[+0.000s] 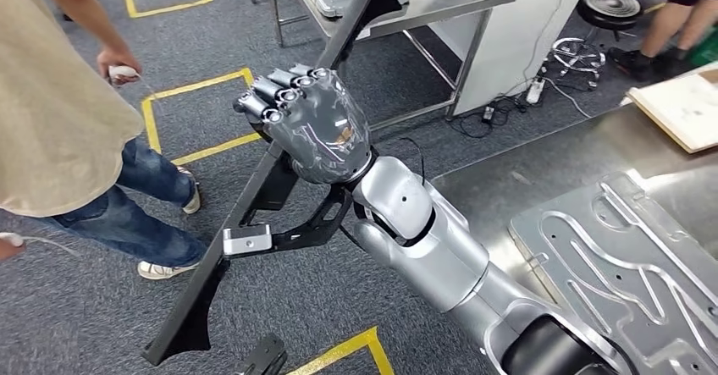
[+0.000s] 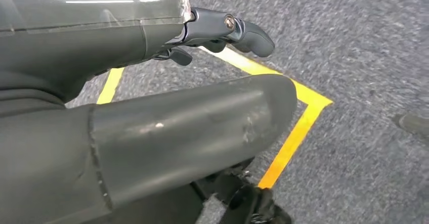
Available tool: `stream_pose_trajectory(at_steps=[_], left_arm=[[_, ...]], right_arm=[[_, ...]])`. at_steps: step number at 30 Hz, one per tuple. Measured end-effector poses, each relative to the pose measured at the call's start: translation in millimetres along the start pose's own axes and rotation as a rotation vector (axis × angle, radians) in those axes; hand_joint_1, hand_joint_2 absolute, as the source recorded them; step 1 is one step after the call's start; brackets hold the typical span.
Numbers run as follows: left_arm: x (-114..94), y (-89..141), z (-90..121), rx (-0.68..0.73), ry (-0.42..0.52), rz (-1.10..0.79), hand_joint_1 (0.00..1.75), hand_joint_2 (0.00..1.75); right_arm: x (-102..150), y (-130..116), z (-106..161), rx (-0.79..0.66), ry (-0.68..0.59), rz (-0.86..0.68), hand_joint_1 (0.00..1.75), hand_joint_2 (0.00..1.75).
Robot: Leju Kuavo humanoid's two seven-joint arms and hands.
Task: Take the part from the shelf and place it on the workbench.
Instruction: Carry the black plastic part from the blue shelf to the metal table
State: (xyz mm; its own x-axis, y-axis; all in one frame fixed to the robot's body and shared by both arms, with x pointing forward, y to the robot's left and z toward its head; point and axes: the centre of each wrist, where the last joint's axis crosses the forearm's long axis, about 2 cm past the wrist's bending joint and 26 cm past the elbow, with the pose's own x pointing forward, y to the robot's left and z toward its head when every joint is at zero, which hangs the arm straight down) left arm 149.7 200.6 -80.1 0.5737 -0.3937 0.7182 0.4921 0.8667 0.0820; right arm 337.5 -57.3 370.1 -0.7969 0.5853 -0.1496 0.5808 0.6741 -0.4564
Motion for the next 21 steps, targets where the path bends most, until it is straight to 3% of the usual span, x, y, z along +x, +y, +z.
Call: stream_pose_trajectory(at_steps=[21], left_arm=[[-3, 1, 2, 0.013, -0.001, -0.005, 0.0, 0.0]], right_arm=[[-7, 2, 11, 0.013, 0.013, 0.013, 1.75, 1.75]])
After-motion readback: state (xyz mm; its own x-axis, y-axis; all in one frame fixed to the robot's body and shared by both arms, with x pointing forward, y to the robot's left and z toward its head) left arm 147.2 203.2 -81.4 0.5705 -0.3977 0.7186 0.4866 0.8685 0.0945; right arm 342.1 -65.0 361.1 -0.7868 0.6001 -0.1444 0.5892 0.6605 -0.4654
